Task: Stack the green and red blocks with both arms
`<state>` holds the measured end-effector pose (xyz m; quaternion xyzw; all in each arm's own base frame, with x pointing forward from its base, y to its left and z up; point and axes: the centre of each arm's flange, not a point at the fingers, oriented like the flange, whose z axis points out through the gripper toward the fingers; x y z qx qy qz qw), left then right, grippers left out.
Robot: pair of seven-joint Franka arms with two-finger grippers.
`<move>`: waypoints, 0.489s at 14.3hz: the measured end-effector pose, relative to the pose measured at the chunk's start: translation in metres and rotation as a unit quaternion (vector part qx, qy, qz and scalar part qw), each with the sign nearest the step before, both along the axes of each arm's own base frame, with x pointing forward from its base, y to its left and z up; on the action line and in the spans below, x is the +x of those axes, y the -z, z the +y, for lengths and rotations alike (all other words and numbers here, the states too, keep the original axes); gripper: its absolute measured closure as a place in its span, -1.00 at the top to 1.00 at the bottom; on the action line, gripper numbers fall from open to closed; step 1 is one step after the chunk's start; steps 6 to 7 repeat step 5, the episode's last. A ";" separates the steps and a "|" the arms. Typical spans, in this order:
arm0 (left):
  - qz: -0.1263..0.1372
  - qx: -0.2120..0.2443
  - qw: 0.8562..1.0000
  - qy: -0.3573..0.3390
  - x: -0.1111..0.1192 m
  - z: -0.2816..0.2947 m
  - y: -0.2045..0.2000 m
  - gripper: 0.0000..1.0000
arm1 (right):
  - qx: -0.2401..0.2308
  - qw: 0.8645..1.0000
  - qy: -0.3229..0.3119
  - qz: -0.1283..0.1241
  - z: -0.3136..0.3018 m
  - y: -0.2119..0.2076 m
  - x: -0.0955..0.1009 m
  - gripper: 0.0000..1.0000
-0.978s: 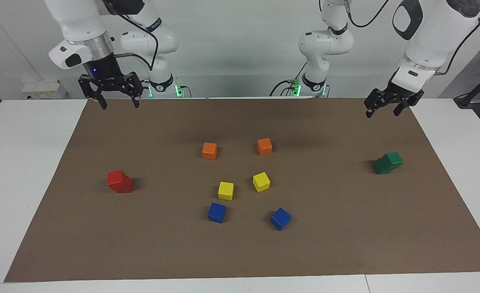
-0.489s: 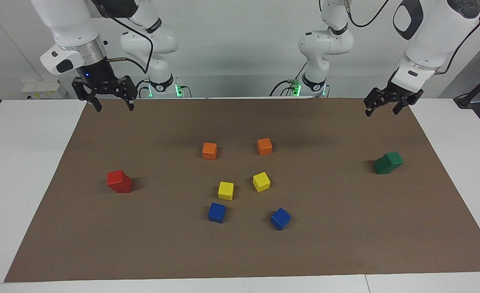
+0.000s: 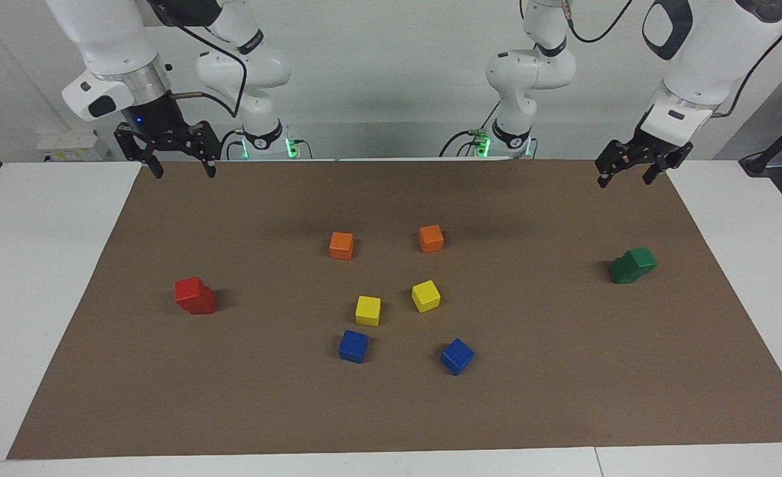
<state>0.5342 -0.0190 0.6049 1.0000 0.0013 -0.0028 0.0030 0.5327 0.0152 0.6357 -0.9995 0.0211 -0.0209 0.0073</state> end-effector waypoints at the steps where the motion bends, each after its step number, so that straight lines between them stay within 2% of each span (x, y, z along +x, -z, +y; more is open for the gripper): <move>1: 0.000 0.000 1.000 0.000 0.000 0.000 0.000 1.00 | -0.002 1.000 0.002 0.006 -0.003 0.001 -0.001 1.00; 3: 0.000 0.000 1.000 0.000 0.000 0.000 0.000 1.00 | -0.005 1.000 0.006 0.022 -0.008 0.004 -0.004 1.00; 7: -0.001 0.000 1.000 0.000 0.000 0.000 0.000 1.00 | -0.012 1.000 0.012 0.024 -0.015 0.004 -0.005 1.00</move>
